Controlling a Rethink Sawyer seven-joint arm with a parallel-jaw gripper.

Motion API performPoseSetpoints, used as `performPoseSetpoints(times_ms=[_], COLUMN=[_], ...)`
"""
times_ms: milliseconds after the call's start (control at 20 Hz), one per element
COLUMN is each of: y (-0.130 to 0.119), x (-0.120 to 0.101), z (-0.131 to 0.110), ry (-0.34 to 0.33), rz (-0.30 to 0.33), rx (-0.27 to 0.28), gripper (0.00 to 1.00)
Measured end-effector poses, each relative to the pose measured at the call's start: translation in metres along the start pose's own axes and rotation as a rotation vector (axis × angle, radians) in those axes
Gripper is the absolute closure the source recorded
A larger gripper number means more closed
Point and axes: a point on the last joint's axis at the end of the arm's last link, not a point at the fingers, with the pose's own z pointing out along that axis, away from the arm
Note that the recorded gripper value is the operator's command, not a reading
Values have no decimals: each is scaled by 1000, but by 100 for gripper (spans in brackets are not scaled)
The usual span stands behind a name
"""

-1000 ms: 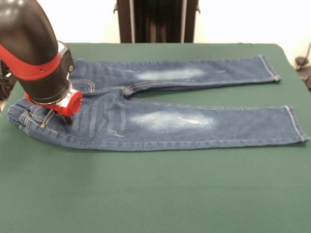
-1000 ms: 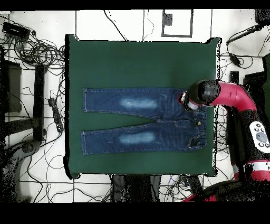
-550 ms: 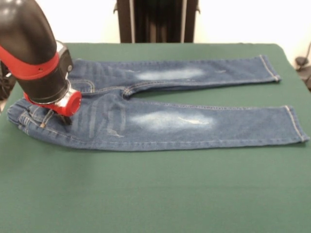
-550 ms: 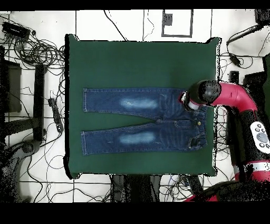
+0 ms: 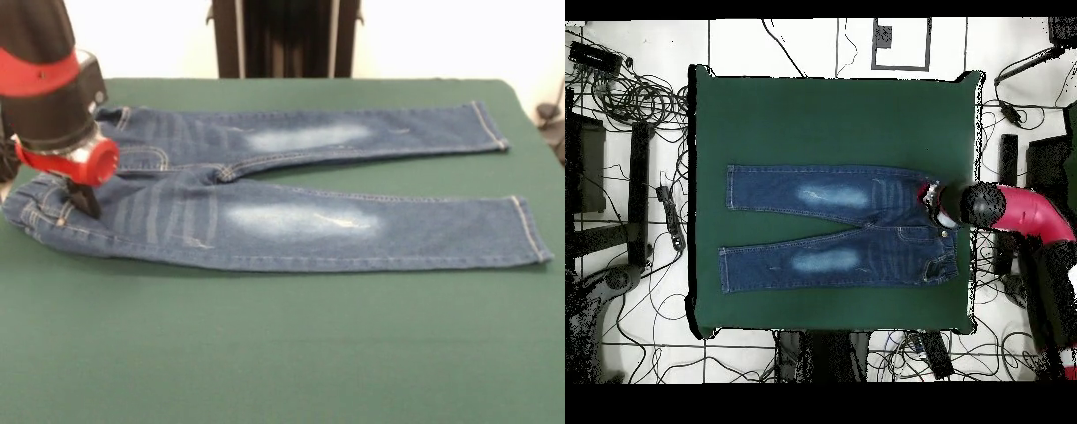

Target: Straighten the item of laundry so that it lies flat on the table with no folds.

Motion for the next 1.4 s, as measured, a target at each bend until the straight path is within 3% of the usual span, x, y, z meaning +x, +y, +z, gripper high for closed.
performPoseSetpoints(times_ms=[150, 350, 1400], y=[-19, -27, -20], x=[7, 14, 25], z=[-8, -13, -22], ry=[-78, -117, -147], rz=[-2, -13, -65], rx=[-20, -19, 35], gripper=[100, 100, 100])
